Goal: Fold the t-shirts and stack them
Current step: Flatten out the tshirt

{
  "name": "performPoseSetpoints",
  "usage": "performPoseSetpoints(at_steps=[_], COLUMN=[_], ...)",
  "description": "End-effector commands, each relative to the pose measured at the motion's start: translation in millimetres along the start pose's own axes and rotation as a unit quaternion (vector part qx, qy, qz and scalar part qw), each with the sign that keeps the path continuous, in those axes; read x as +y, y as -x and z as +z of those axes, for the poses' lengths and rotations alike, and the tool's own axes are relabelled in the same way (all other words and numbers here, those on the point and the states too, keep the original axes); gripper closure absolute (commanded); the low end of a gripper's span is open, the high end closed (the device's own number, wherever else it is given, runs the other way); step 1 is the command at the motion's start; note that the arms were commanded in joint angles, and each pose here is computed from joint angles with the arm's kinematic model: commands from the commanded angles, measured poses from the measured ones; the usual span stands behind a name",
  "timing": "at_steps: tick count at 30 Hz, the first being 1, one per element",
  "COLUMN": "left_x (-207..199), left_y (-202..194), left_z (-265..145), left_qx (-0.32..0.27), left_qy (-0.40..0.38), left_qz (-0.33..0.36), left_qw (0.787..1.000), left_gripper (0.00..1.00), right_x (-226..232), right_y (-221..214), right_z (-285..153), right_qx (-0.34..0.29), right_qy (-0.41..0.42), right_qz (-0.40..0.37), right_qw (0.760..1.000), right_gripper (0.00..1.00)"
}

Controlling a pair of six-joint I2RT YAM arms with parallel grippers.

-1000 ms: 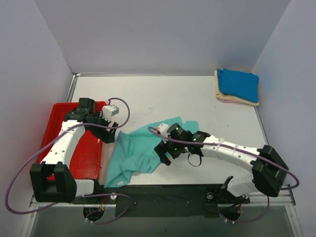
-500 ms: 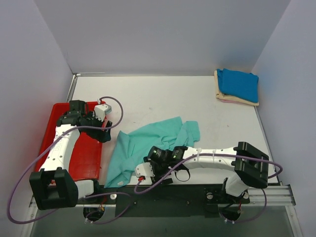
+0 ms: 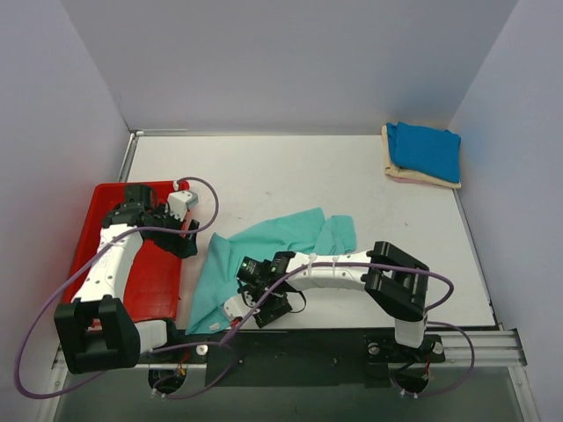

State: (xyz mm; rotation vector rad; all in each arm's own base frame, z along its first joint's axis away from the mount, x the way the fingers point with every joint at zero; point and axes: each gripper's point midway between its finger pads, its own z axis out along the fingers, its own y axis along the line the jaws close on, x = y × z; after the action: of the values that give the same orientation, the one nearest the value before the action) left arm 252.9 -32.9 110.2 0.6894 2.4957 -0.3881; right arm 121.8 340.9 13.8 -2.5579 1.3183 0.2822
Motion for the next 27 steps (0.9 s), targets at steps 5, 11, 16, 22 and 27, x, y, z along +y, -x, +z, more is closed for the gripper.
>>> performPoseSetpoints(at_steps=[5, 11, 16, 22, 27], left_x=[4.0, 5.2, 7.5, 20.8, 57.1], left_y=[12.3, 14.0, 11.8, 16.2, 47.9], left_z=[1.1, -2.5, -4.6, -9.1, -35.5], left_qx=[-0.028, -0.036, -0.040, -0.050, -0.068], left_qy=[-0.005, 0.002, 0.006, 0.025, 0.090], left_qz=[0.015, 0.017, 0.015, 0.013, 0.016], left_qw=[0.999, 0.999, 0.999, 0.998, 0.993], left_gripper=[0.11, 0.11, 0.11, 0.11, 0.11], right_x=[12.4, 17.7, 20.5, -2.4, -66.3], right_y=[-23.8, -24.4, -19.3, 70.3, 151.1], right_z=[-1.3, 3.0, -0.2, -71.1, -198.6], right_qx=[0.089, 0.094, 0.087, -0.060, -0.276], right_qy=[0.054, 0.065, 0.062, 0.044, -0.008], right_qz=[-0.023, -0.026, 0.013, 0.094, 0.123], right_qw=[0.994, 0.993, 0.994, 0.993, 0.953], right_gripper=[0.52, 0.65, 1.00, 1.00, 1.00])
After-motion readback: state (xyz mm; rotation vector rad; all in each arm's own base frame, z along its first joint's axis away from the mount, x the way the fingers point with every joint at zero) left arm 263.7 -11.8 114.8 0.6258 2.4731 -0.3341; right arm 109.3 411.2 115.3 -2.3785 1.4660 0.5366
